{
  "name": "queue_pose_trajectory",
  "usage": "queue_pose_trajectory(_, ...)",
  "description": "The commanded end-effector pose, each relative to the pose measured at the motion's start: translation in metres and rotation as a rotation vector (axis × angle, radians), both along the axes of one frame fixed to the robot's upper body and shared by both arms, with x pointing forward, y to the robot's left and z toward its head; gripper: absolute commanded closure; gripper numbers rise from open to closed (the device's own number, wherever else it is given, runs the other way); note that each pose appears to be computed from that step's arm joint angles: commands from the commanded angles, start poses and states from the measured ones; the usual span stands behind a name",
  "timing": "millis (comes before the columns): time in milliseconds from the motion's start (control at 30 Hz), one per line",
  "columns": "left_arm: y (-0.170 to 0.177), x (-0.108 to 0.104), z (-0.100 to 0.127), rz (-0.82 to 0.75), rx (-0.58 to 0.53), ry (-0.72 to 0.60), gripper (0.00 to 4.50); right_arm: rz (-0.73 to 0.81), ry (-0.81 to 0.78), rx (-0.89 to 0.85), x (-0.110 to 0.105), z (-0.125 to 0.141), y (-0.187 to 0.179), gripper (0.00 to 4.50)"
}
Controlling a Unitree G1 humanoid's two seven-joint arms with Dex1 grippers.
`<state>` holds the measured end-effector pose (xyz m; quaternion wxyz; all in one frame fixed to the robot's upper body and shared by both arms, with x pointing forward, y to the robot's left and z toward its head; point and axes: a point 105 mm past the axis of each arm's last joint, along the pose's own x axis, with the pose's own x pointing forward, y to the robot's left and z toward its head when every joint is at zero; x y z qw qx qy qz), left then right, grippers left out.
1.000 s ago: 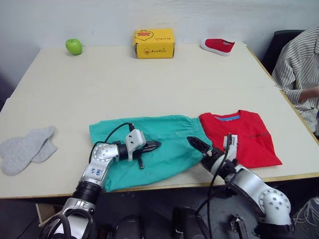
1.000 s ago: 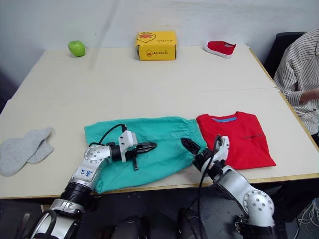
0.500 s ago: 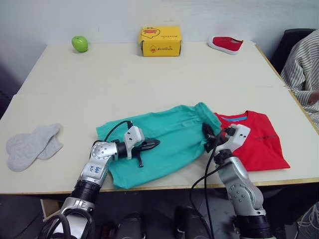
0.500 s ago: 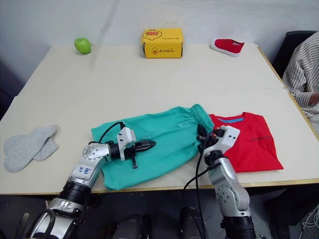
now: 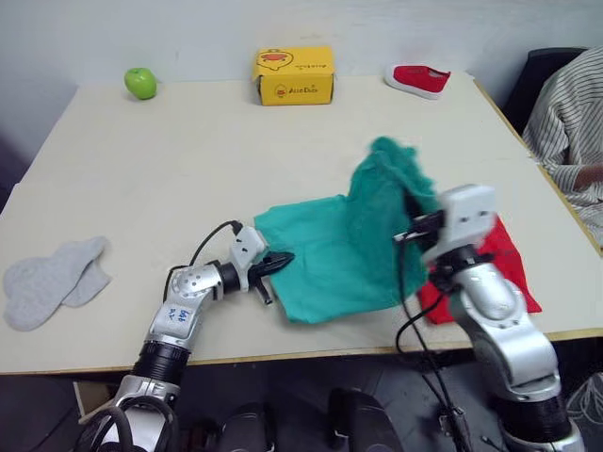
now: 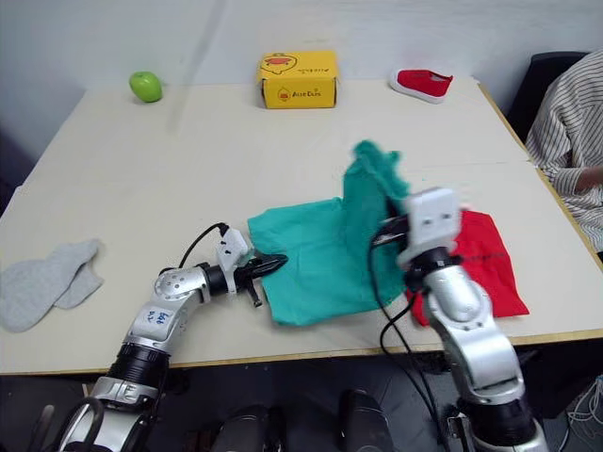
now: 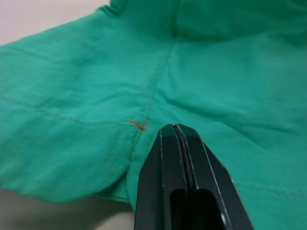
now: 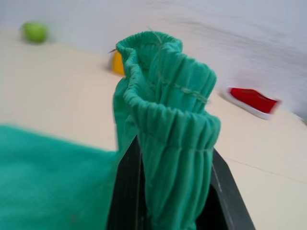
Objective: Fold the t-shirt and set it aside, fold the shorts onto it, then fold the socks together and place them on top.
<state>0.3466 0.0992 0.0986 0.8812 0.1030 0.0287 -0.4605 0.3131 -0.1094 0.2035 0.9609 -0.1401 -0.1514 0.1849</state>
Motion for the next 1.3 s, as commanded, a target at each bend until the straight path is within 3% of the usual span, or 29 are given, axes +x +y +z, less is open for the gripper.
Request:
queue_pose_trajectory(33,0.004,0.000,0.009,0.031,-0.011,-0.019,4.50,0.075,0.024,-0.047,-0.001,-0.013,0.030,4.49)
queue_pose_trajectory(200,0.015,-0.009,0.006,0.064,0.002,0.004,4.50,0.140,0.173,-0.130,0.000,-0.071,0.066,4.49)
queue_pose_trajectory(333,0.026,-0.013,0.007,0.094,0.008,0.008,4.50,0.183,0.230,-0.099,0.002,-0.080,0.076,4.49)
queue_pose_trajectory(533,0.044,-0.015,0.014,0.137,-0.005,-0.010,4.50,0.412,0.316,0.090,-0.005,-0.065,0.094,2.55)
queue_pose_trajectory(633,0.055,-0.013,0.020,0.167,-0.020,-0.025,4.50,0.626,0.424,0.163,-0.019,-0.057,0.100,1.52)
queue_pose_trajectory(733,0.066,-0.009,0.038,0.179,-0.068,-0.056,4.50,0.960,0.533,0.191,-0.052,-0.037,0.086,0.42)
queue_pose_trajectory(800,0.065,-0.007,0.054,0.153,-0.107,-0.087,4.50,1.031,0.558,0.211,-0.054,-0.026,0.066,0.03)
queue_pose_trajectory(933,0.044,-0.004,0.078,0.036,-0.072,-0.163,4.50,1.005,0.524,0.230,-0.031,-0.011,0.026,0.03)
queue_pose_trajectory(1033,0.008,-0.007,0.086,-0.096,-0.107,-0.147,4.50,0.881,0.418,0.105,0.005,-0.019,0.002,1.02)
queue_pose_trajectory(1133,-0.024,-0.015,0.073,-0.205,-0.083,-0.113,4.50,0.826,0.360,-0.011,0.031,-0.036,-0.008,2.03)
queue_pose_trajectory(1300,-0.045,-0.016,0.045,-0.200,-0.047,-0.044,4.50,0.871,0.320,-0.149,0.051,-0.053,0.000,3.83)
